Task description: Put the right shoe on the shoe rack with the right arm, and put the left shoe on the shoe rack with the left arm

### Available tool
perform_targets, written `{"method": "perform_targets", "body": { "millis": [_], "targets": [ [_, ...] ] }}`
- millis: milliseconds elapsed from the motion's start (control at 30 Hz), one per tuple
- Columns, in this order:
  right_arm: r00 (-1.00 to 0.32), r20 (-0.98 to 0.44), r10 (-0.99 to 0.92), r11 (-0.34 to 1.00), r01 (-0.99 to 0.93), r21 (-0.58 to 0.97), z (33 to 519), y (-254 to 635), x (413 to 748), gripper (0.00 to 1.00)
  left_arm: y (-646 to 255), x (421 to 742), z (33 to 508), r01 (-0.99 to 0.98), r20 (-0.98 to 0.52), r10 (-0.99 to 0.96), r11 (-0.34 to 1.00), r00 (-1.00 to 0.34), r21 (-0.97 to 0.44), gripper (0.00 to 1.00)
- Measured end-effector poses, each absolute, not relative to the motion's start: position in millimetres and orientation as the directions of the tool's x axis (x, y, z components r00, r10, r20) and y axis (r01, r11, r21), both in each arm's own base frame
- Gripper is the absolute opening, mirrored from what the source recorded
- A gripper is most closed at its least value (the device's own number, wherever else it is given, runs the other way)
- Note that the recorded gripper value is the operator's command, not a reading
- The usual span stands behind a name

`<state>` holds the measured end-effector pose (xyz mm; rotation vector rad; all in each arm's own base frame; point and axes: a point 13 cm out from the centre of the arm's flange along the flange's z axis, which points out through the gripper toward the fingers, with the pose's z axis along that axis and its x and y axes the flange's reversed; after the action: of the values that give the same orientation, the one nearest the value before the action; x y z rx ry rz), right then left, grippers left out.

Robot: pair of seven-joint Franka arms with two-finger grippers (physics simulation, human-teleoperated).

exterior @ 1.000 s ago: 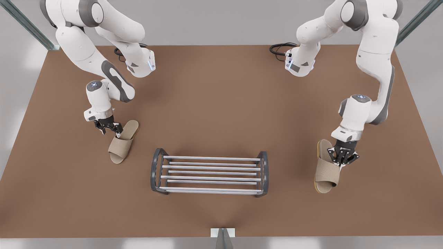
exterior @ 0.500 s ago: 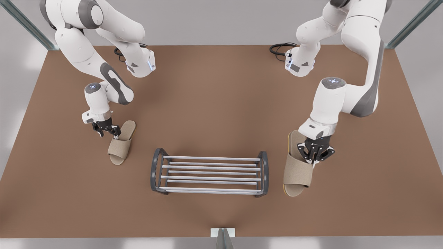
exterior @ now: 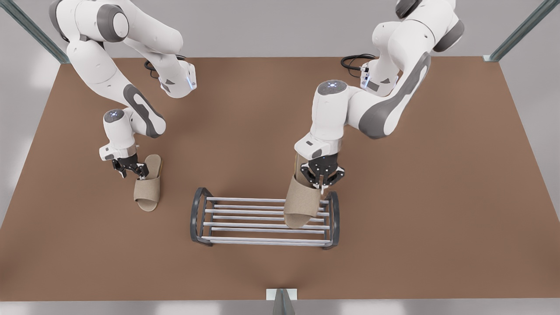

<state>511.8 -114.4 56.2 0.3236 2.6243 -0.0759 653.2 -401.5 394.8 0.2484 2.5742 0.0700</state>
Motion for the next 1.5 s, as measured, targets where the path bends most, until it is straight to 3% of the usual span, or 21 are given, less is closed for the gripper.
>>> {"method": "perform_targets", "body": {
  "millis": [100, 267, 467, 700, 733, 767, 800, 867, 933, 1067, 1233, 1300, 1500],
  "targets": [
    [-0.851, -0.484, 0.204, 0.973, 0.232, 0.003, 59.5, -112.0, 514.2, 1.00, -422.6, 652.2, 375.6, 0.152, -0.511, 0.190, 0.982, -0.838, 0.116, 0.21],
    [-0.855, -0.479, 0.199, 0.974, 0.227, -0.001, 55.8, -112.5, 512.6, 1.00, -400.1, 691.2, 323.5, 0.089, -0.525, 0.186, 0.975, -0.831, 0.205, 0.21],
    [-0.852, -0.488, 0.189, 0.976, 0.218, -0.002, 55.8, -111.5, 523.4, 1.00, -378.7, 711.5, 312.0, 0.029, -0.564, 0.168, 0.969, -0.808, 0.247, 0.21],
    [-0.857, -0.481, 0.184, 0.977, 0.211, -0.003, 47.0, -110.6, 526.3, 1.00, -419.5, 703.3, 283.6, 0.036, -0.582, 0.163, 0.974, -0.797, 0.223, 0.21],
    [-0.858, -0.479, 0.183, 0.978, 0.211, -0.003, 45.3, -110.2, 526.2, 0.88, -427.7, 698.0, 277.8, 0.039, -0.583, 0.167, 0.974, -0.795, 0.225, 0.21],
    [-0.859, -0.479, 0.182, 0.978, 0.210, -0.003, 44.7, -109.8, 526.3, 0.58, -430.4, 695.7, 273.7, 0.037, -0.585, 0.167, 0.973, -0.794, 0.227, 0.21],
    [-0.858, -0.479, 0.183, 0.978, 0.210, -0.004, 44.4, -110.3, 526.2, 0.41, -430.4, 694.0, 267.8, 0.035, -0.586, 0.170, 0.972, -0.793, 0.234, 0.21],
    [-0.857, -0.481, 0.184, 0.977, 0.212, -0.003, 44.7, -111.7, 526.4, 0.37, -432.0, 692.9, 264.5, 0.026, -0.593, 0.163, 0.972, -0.788, 0.232, 0.21],
    [-0.856, -0.481, 0.186, 0.977, 0.215, -0.004, 45.0, -113.3, 526.3, 0.37, -430.8, 694.1, 264.2, 0.016, -0.604, 0.158, 0.972, -0.781, 0.234, 1.00],
    [-0.855, -0.483, 0.188, 0.976, 0.217, -0.004, 46.7, -115.3, 526.7, 0.36, -425.6, 695.8, 265.6, 0.005, -0.626, 0.166, 0.968, -0.762, 0.251, 1.00],
    [-0.853, -0.487, 0.189, 0.976, 0.219, -0.005, 49.9, -116.8, 527.6, 0.27, -427.8, 683.8, 291.5, -0.018, -0.639, 0.143, 0.971, -0.756, 0.239, 1.00],
    [-0.852, -0.488, 0.189, 0.976, 0.219, -0.005, 50.5, -117.0, 527.8, 0.21, -441.1, 667.3, 311.9, -0.030, -0.628, 0.105, 0.979, -0.771, 0.202, 1.00],
    [-0.845, -0.500, 0.189, 0.976, 0.220, -0.003, 58.2, -117.1, 530.4, 0.21, -455.5, 594.2, 393.4, -0.122, -0.517, -0.053, 0.988, -0.854, 0.099, 1.00]
  ]
}}
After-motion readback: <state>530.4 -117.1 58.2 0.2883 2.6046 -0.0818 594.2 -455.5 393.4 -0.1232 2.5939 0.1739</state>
